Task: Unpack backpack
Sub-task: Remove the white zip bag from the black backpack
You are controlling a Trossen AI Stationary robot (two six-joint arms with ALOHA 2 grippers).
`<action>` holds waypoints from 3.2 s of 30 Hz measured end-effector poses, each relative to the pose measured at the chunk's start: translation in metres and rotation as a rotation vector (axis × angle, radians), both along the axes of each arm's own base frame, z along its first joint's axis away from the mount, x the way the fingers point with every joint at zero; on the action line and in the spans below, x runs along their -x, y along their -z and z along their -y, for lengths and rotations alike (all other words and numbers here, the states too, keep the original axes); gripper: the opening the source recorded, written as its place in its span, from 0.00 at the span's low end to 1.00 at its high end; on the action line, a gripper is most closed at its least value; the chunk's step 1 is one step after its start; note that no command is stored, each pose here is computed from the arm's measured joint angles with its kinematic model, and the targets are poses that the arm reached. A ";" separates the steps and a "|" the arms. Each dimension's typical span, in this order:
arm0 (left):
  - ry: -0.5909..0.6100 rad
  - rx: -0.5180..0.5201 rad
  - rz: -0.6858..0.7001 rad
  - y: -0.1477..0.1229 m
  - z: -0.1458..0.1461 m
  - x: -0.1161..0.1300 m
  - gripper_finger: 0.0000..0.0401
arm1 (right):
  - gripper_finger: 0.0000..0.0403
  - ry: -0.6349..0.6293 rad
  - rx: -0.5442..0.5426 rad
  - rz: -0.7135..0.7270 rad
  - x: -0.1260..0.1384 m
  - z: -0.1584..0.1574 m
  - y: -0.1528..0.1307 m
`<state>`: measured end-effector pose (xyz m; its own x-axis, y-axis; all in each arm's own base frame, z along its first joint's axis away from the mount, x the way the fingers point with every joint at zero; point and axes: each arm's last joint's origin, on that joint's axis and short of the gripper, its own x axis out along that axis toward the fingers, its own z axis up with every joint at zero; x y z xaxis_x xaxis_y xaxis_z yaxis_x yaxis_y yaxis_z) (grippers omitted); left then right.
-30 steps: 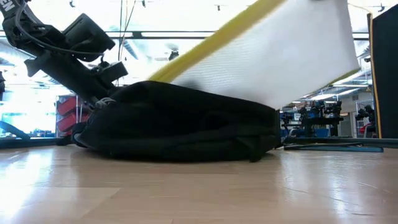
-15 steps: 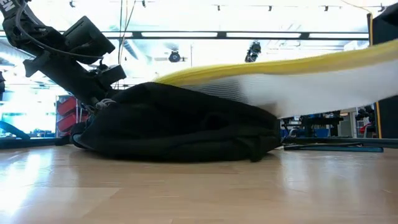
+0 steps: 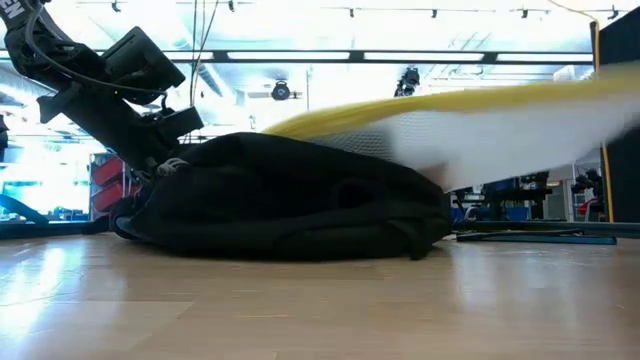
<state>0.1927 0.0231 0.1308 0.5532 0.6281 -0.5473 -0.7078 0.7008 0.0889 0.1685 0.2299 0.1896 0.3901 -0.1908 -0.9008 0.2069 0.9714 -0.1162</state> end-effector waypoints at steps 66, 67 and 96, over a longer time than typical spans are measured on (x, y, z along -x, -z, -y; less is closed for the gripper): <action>0.009 0.002 0.005 0.000 0.001 -0.001 0.00 | 0.04 -0.273 0.356 0.305 -0.181 0.120 0.011; 0.009 0.002 0.005 0.000 0.001 -0.001 0.00 | 0.02 -0.281 0.363 0.302 -0.181 0.120 0.011; 0.042 -0.035 -0.011 -0.002 0.001 -0.002 0.00 | 0.00 -0.365 0.429 0.459 -0.096 -0.005 -0.071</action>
